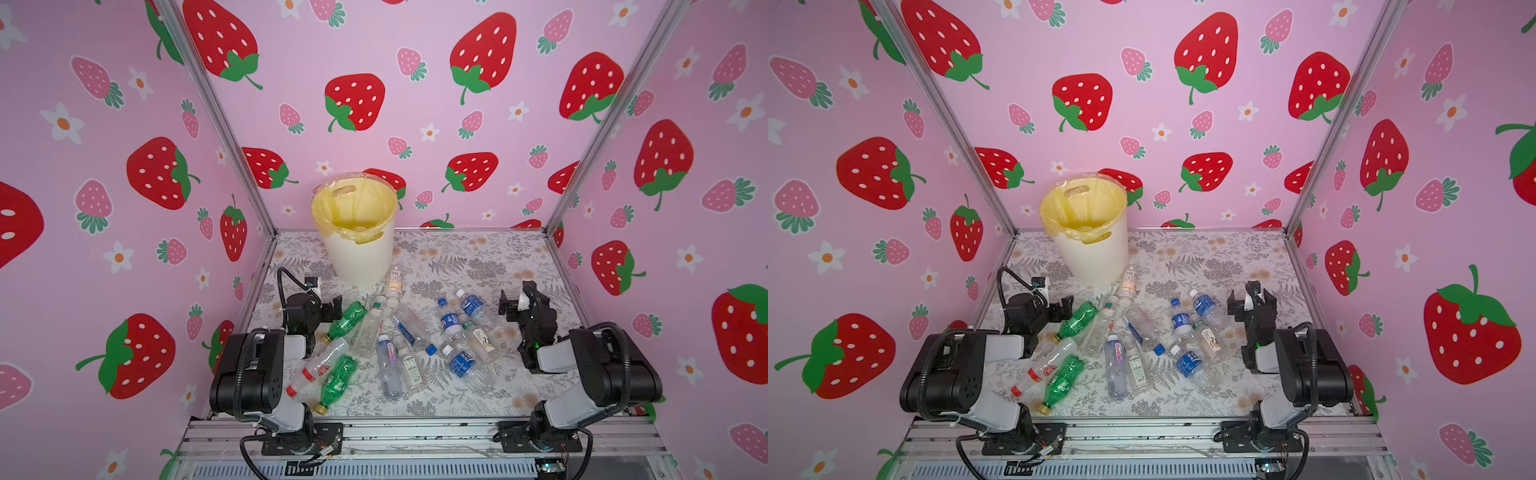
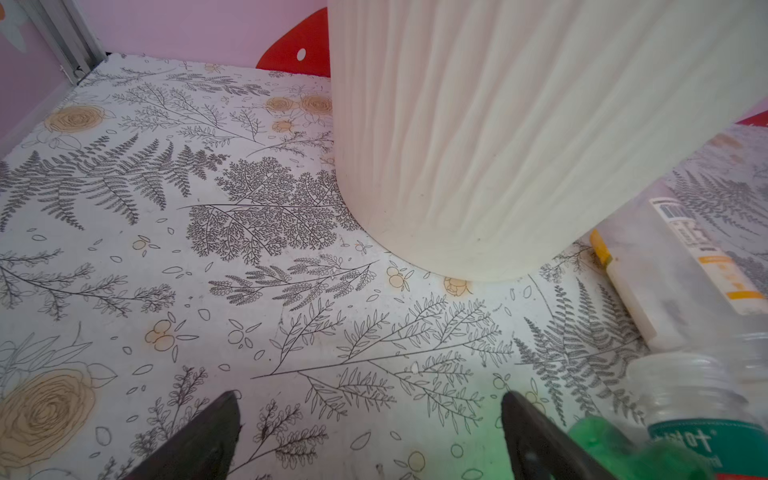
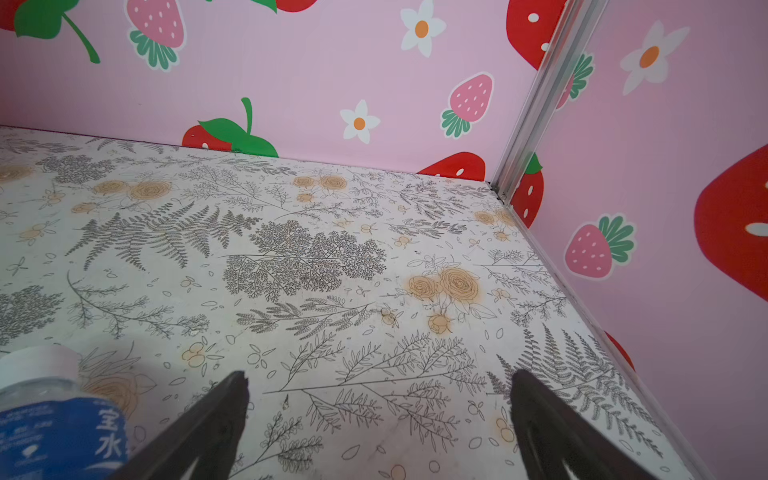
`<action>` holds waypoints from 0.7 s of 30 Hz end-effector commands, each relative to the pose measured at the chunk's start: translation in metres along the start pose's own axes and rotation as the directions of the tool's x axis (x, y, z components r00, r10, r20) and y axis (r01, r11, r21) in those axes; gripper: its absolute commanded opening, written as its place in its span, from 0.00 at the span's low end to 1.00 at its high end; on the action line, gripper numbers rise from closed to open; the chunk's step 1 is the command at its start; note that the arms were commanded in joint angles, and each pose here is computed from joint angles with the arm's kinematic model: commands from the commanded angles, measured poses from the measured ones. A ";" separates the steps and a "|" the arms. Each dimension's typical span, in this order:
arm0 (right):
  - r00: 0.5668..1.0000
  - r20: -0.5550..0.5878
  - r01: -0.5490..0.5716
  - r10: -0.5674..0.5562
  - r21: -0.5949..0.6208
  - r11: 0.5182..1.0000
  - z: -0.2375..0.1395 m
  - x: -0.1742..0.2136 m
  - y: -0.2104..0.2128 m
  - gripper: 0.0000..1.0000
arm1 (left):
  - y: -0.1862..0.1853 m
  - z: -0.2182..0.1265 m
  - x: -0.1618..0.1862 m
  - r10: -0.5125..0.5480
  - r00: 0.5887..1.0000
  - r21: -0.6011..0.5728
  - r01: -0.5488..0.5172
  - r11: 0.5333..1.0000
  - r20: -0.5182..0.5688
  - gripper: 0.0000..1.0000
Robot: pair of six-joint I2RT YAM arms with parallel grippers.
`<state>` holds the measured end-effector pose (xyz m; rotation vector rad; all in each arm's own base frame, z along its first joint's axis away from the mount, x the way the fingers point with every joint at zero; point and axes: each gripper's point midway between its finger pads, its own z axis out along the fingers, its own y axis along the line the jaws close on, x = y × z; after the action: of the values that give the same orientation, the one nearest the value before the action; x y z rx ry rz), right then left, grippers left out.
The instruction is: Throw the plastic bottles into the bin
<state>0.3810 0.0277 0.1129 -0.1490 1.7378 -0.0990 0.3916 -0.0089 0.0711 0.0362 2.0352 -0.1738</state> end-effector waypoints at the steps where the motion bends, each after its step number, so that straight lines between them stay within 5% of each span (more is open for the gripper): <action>1: 1.000 0.019 -0.010 0.010 0.010 1.000 0.003 -0.007 -0.001 0.99 | -0.002 0.001 -0.018 0.028 0.998 0.017 -0.029 0.999 0.053 0.99; 21: 1.000 0.015 -0.024 0.023 0.035 0.999 0.003 -0.006 -0.007 0.99 | -0.002 0.001 -0.018 0.027 0.998 0.017 -0.028 0.999 0.051 0.99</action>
<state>0.3808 0.0245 0.1116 -0.1226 1.7454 -0.1024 0.3916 -0.0089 0.0711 0.0362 2.0352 -0.1738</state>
